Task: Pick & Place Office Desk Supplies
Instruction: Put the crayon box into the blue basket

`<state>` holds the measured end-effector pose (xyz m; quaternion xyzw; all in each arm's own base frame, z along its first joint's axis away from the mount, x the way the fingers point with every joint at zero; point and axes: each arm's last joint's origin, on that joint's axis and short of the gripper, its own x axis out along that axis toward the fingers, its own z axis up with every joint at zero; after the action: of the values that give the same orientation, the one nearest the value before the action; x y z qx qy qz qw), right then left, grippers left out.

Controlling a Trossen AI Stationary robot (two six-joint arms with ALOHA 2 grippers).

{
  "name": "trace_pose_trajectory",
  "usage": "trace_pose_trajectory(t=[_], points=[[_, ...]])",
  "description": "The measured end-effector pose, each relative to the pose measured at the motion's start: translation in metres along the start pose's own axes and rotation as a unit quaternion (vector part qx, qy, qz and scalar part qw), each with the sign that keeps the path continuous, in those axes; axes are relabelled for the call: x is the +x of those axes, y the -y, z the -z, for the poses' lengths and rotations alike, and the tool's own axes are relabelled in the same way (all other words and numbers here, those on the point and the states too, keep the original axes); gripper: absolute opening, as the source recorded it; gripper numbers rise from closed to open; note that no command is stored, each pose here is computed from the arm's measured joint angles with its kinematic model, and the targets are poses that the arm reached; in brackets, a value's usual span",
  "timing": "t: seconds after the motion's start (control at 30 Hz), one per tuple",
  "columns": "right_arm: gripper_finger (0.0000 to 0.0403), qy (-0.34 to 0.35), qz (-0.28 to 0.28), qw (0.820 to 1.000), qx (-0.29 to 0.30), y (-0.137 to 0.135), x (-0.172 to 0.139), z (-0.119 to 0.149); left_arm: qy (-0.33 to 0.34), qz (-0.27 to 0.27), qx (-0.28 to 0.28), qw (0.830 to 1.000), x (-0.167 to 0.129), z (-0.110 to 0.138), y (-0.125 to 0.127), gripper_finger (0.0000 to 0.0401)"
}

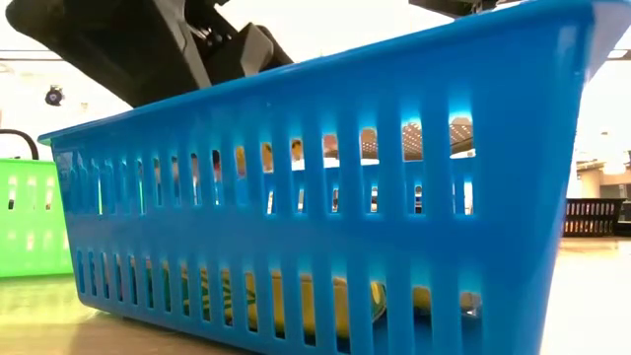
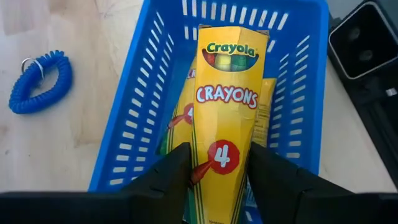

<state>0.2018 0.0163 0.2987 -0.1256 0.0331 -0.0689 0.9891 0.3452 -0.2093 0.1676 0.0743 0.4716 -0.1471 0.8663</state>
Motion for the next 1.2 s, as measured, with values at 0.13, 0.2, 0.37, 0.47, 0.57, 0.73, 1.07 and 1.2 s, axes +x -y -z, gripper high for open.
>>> trace_pose_trajectory(t=[0.13,0.2,0.37,0.47,0.57,0.73,1.07,1.2], points=[[0.0185,0.000,0.000,1.000,0.000,0.000,0.000,0.000,-0.003,0.003,0.006,1.000,0.001,0.001,-0.001,0.0155],[0.0185,0.000,0.000,1.000,0.000,0.000,0.000,0.000,-0.003,0.002,0.006,1.000,0.002,0.000,-0.002,0.0155],[0.0185,0.000,0.000,1.000,0.000,0.000,0.000,0.000,-0.013,0.000,0.005,1.000,0.005,0.007,-0.004,0.0155],[0.0185,0.000,0.000,1.000,0.000,0.000,0.000,0.000,-0.017,-0.001,0.003,1.000,0.009,0.014,-0.005,0.0155],[0.0185,0.000,0.000,1.000,0.000,0.000,0.000,0.000,-0.019,-0.002,0.000,1.000,0.011,0.017,-0.006,0.0155],[0.0185,0.000,0.000,1.000,0.000,0.000,0.000,0.000,-0.016,-0.001,0.000,1.000,0.010,0.016,-0.006,0.0155],[0.0185,0.000,0.000,1.000,0.000,0.000,0.000,0.000,0.000,0.001,0.012,1.000,0.009,0.012,-0.006,0.0160],[0.0185,0.000,0.000,1.000,0.000,0.000,0.000,0.000,-0.001,0.001,0.017,1.000,0.009,0.011,-0.006,0.0174]])
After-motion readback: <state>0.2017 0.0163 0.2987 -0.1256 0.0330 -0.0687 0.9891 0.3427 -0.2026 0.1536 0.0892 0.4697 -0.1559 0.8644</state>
